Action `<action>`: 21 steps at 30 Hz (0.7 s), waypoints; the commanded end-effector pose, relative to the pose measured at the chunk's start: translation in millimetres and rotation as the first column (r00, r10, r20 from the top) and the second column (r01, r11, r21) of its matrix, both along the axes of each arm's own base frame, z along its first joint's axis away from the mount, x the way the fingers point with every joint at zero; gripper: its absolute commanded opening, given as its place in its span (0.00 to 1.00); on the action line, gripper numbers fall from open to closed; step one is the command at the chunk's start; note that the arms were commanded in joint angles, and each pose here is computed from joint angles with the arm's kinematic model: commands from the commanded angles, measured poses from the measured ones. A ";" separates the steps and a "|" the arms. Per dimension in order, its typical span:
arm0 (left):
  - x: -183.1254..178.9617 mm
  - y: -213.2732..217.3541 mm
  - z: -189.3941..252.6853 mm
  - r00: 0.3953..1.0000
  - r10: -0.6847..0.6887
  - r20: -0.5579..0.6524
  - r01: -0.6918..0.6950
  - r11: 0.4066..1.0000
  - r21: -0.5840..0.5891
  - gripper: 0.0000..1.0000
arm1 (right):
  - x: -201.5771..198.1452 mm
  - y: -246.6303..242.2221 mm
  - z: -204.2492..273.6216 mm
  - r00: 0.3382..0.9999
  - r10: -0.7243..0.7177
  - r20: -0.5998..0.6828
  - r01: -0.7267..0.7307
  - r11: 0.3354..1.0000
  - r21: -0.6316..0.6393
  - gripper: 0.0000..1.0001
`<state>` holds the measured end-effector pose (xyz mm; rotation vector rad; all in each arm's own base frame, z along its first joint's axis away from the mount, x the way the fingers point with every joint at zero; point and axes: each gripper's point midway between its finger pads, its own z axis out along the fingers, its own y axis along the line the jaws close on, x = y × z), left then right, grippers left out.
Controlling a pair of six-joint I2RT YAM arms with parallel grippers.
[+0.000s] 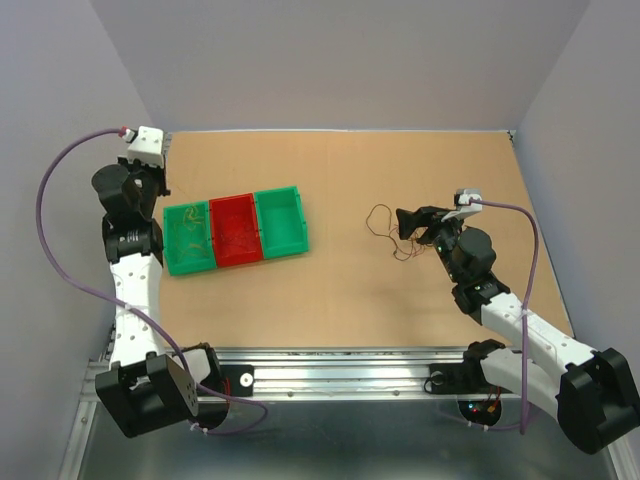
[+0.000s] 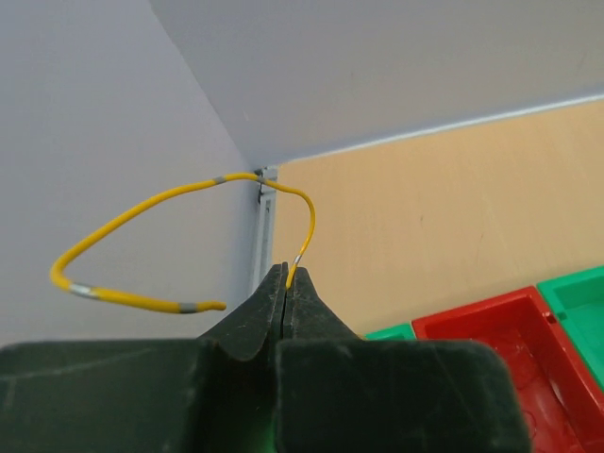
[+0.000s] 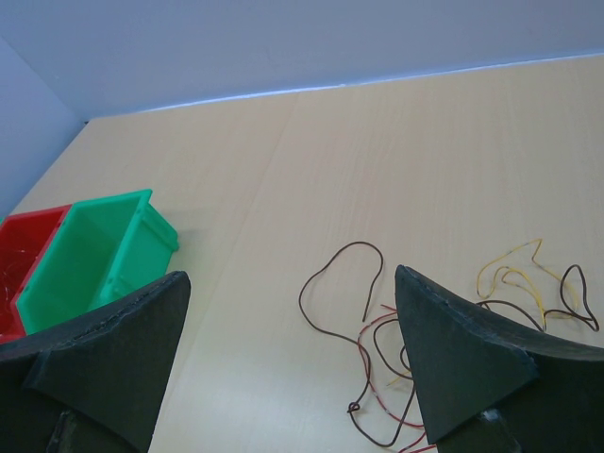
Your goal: Untangle the cables
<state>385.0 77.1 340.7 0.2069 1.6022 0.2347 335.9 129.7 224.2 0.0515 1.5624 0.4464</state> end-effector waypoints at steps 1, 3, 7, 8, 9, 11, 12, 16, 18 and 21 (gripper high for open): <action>-16.2 4.9 -0.8 0.998 0.049 0.048 -0.050 0.998 0.023 0.00 | -3.3 -2.1 1.6 1.000 0.003 0.025 -0.003 1.000 -0.007 0.94; -20.7 12.5 -21.3 0.996 0.093 0.012 -0.094 0.995 0.028 0.00 | -3.5 -2.1 2.1 1.000 0.003 0.026 -0.003 1.000 -0.005 0.94; -24.5 11.4 -67.7 0.989 0.077 -0.124 -0.071 0.996 0.054 0.00 | -3.4 -2.0 1.2 1.000 0.003 0.023 -0.003 1.000 -0.005 0.94; -28.4 4.6 -84.5 0.982 0.034 -0.183 -0.021 0.997 0.069 0.00 | -3.3 -1.7 2.0 1.000 0.005 0.024 -0.005 1.000 -0.004 0.94; -30.6 0.4 -93.6 0.977 0.009 -0.213 0.007 0.997 0.075 0.00 | -3.1 -1.5 2.3 1.000 0.005 0.023 -0.005 1.000 -0.001 0.94; -38.0 -4.1 -115.9 0.959 -0.020 -0.282 0.046 0.995 0.085 0.00 | -3.0 -1.1 1.8 1.000 0.006 0.022 -0.006 1.000 -0.002 0.94; -39.5 -4.2 -121.7 0.954 -0.021 -0.298 0.049 0.995 0.089 0.00 | -2.6 -0.6 0.3 1.000 0.008 0.017 -0.008 1.000 -0.001 0.94; -45.1 11.2 -144.0 0.927 0.053 -0.371 0.002 0.989 0.145 0.00 | -1.7 2.4 1.0 1.000 0.020 0.014 -0.020 1.000 0.004 0.94; -45.6 18.7 -150.4 0.912 0.087 -0.402 -0.017 0.985 0.174 0.00 | -1.4 2.6 0.0 1.000 0.020 0.011 -0.021 1.000 0.004 0.94; -49.5 34.2 -148.8 0.899 0.169 -0.403 -0.080 0.970 0.229 0.00 | -1.3 2.7 0.7 1.000 0.020 0.012 -0.021 1.000 0.005 0.94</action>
